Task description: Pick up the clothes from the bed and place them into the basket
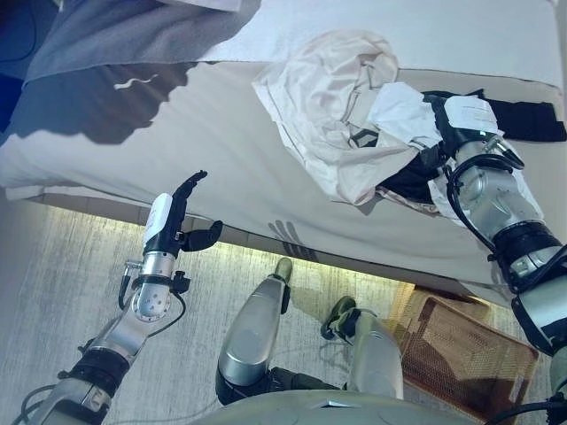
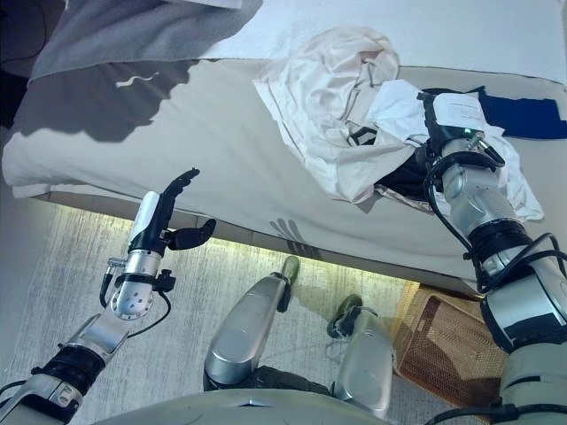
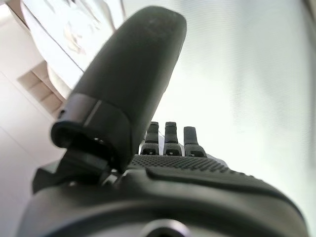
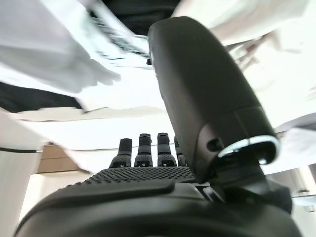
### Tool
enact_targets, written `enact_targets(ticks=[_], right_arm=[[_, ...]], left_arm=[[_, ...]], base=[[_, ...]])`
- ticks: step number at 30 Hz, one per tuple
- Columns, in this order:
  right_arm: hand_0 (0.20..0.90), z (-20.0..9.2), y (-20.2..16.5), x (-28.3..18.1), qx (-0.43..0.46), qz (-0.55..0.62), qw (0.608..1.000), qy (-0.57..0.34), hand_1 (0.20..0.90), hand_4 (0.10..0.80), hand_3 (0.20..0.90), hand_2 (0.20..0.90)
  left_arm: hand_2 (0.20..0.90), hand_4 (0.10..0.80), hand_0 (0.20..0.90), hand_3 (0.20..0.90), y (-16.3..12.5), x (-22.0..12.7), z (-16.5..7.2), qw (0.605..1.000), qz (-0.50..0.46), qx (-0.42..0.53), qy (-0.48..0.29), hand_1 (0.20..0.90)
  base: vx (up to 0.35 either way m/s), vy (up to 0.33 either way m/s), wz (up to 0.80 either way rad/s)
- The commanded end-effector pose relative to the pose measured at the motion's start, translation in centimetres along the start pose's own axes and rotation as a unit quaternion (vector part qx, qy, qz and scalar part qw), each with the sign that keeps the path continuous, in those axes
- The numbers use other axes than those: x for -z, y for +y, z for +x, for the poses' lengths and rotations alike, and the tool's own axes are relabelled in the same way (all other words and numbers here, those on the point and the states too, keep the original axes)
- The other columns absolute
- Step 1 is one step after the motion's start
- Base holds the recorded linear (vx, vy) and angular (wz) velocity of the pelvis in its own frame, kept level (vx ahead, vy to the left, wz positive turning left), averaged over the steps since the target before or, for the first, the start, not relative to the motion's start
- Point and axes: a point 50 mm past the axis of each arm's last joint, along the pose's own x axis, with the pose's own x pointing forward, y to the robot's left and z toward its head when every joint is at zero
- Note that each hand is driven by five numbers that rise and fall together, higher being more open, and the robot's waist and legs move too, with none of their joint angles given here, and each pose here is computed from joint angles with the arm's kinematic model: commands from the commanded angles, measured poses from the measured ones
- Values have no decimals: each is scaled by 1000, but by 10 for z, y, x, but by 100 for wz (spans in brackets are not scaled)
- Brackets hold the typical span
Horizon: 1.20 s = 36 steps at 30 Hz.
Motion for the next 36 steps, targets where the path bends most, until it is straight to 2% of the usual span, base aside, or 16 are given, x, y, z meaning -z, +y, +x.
enact_targets(ticks=[1, 5, 18, 26, 36], right_arm=[[900, 22, -77, -22, 125, -32, 991, -44, 900, 800, 900, 900], [900, 24, -77, -37, 117, -37, 990, -66, 900, 800, 900, 900], [900, 20, -45, -61, 51, -60, 991, -104, 900, 800, 900, 900], [900, 17, -18, -58, -24, -57, 994, -88, 900, 800, 900, 900], [900, 19, -1, -32, -77, -62, 995, -4, 900, 800, 900, 900]], left_arm=[[900, 800, 900, 900, 23, -25, 6, 994, -15, -69, -83, 900], [900, 800, 900, 900, 23, -26, 3, 994, -15, -74, -80, 900], [900, 800, 900, 900, 23, -27, -8, 994, -10, -57, -88, 900], [900, 800, 900, 900, 19, -35, -6, 993, -11, -45, -106, 900], [900, 800, 900, 900, 17, -41, -4, 991, -15, -44, -125, 900]], base=[[-16, 22, 13], [9, 19, 13], [27, -21, 12], [-5, -28, 5], [-21, -6, 0]])
